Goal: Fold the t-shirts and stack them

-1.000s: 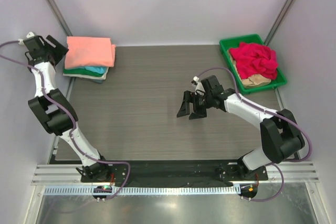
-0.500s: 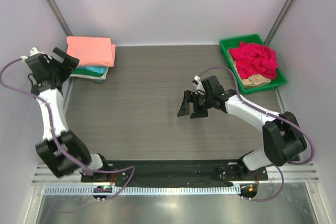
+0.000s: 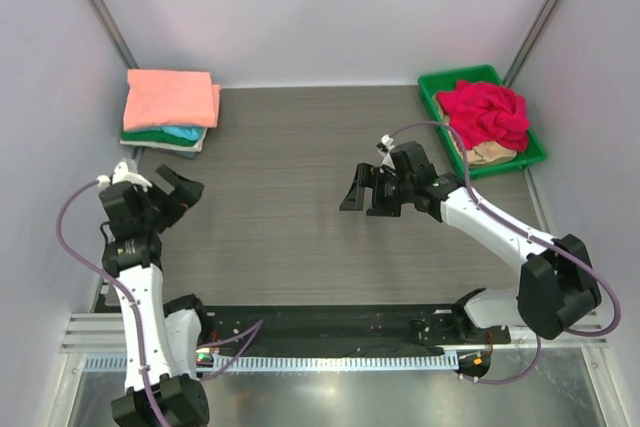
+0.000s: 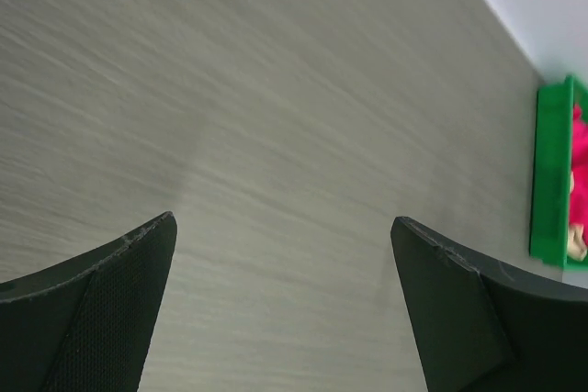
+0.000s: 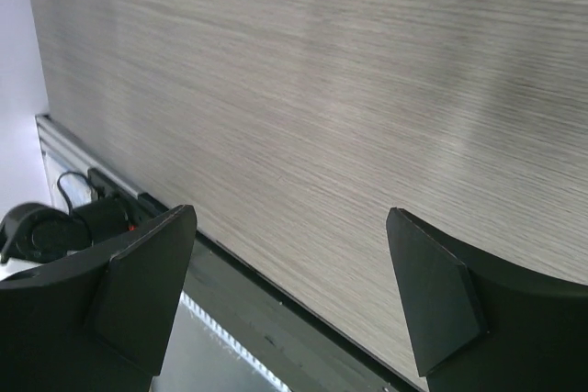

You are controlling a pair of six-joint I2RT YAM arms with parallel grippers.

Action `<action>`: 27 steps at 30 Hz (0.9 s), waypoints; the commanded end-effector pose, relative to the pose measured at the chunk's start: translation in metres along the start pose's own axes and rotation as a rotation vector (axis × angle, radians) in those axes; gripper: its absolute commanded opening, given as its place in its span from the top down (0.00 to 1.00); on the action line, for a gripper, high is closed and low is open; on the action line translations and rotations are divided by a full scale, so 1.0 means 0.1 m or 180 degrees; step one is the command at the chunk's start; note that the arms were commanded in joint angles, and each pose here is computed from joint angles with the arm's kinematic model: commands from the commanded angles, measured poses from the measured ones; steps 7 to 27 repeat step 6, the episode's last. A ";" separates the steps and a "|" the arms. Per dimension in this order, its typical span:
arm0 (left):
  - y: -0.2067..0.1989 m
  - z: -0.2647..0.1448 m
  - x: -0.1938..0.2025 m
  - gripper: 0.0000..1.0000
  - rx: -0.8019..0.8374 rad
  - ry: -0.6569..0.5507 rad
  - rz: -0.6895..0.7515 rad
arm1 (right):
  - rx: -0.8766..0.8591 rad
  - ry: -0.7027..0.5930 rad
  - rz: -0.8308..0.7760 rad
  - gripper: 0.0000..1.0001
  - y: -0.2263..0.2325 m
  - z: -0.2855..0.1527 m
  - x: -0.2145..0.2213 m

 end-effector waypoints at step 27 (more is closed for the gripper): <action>-0.18 -0.05 0.25 0.00 0.0406 0.0319 0.0315 | 0.0557 -0.0585 0.0033 0.05 0.05 -0.31 -0.19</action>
Point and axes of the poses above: each gripper's point midway between its finger pads, its own z axis out along the fingers, its own y axis along the line the jaws close on, x = y × z, the point moved 8 cm from there along -z, back along the fingers, and after that the axes turned 2 degrees about -z, right-handed, at the moved point
